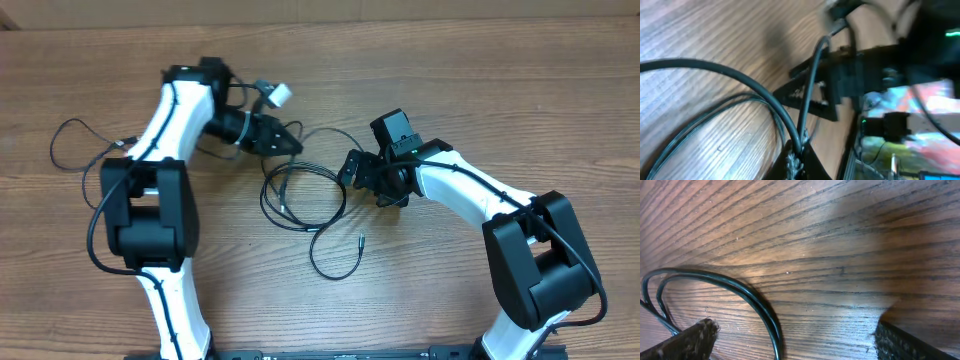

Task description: Untangle cables

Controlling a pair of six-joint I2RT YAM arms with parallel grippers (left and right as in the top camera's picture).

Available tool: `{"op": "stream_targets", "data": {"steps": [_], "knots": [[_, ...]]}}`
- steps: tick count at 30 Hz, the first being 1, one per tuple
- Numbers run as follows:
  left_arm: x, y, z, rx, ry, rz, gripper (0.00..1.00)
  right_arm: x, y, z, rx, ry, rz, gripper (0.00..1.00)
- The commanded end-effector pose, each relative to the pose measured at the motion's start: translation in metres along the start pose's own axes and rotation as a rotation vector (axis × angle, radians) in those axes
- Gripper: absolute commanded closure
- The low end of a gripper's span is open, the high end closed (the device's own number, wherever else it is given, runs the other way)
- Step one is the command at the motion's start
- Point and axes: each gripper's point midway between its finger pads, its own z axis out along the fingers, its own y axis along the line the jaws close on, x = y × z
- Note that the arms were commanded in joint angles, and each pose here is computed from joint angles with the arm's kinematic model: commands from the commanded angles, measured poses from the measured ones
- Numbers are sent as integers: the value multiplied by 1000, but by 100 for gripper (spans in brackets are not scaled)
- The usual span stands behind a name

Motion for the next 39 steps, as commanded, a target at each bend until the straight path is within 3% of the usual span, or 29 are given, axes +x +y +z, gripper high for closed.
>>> {"op": "stream_targets", "data": {"steps": [1, 7, 15, 24, 27, 39], "knots": [[-14, -14, -27, 74, -129, 148, 96, 0, -6, 2, 21, -5, 5, 0], [-13, -1, -40, 59, -168, 126, 96, 0, -6, 2, 21, -5, 5, 0], [-14, 2, -17, 51, -133, 87, 96, 0, -6, 2, 21, -5, 5, 0], [-10, 44, 18, -266, 10, -72, 96, 0, -5, 2, 20, -6, 5, 0], [-8, 58, 24, -392, 34, -130, 96, -16, 9, 2, -40, -70, -17, 0], [-8, 53, 37, -408, 56, -117, 95, -33, 25, -1, -99, -140, -39, 0]]}}
